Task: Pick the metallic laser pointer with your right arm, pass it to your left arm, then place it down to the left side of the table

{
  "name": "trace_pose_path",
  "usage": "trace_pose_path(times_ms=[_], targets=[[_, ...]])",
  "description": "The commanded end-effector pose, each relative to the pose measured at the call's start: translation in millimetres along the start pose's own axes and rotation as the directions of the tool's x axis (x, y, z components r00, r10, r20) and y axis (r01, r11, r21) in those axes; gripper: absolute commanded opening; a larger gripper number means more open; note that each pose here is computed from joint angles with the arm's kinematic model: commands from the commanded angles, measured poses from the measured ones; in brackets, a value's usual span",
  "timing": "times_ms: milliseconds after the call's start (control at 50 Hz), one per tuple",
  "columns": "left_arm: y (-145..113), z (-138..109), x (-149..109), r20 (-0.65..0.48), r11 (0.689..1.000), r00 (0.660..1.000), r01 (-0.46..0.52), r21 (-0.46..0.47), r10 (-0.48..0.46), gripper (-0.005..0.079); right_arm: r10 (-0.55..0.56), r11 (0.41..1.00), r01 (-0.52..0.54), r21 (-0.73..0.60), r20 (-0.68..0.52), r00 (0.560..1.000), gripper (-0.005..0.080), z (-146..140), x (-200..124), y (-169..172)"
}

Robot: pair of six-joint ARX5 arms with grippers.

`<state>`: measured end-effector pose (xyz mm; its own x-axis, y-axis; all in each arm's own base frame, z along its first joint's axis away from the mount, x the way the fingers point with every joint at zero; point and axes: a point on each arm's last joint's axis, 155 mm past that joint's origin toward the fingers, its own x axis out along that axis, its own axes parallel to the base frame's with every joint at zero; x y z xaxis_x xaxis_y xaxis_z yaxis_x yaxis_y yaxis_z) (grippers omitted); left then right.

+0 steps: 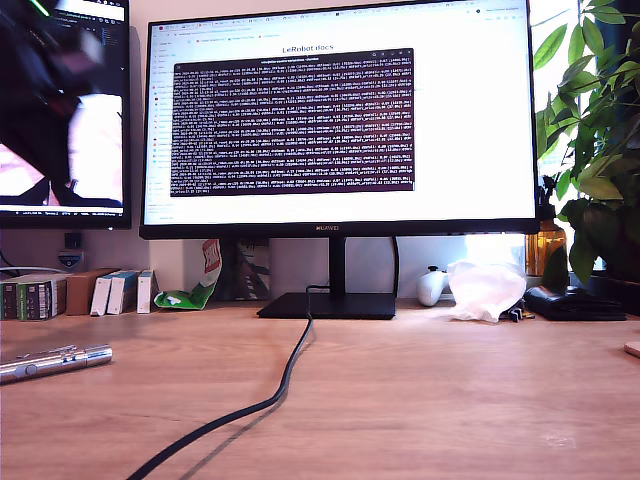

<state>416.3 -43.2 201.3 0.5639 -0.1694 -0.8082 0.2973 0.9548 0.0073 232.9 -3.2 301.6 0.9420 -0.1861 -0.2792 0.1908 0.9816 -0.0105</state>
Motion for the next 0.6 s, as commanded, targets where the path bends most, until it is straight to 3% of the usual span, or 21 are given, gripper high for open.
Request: trace_pose_path(times_ms=[0, 200, 580], targets=[[0.6, -6.0, -11.3, 0.037, 1.0, 0.999, -0.013, -0.004, 0.013, -0.0014, -0.023, 1.0, 0.022, -0.015, -0.011, 1.0, 0.0018, -14.4, 5.9, -1.9], [9.2, -22.0, -31.1, 0.139, 0.998, 0.988, -0.063, -0.028, 0.066, -0.0014, -0.168, 0.984, 0.171, -0.057, 0.05, 0.984, 0.0028, -26.4, 10.3, -28.7], [4.1, -37.9, -37.5, 0.166, 0.998, 0.984, -0.065, -0.027, 0.069, -0.0014, -0.193, 0.966, 0.214, -0.144, 0.145, 0.97, 0.0054, -10.4, 25.5, -40.2]])
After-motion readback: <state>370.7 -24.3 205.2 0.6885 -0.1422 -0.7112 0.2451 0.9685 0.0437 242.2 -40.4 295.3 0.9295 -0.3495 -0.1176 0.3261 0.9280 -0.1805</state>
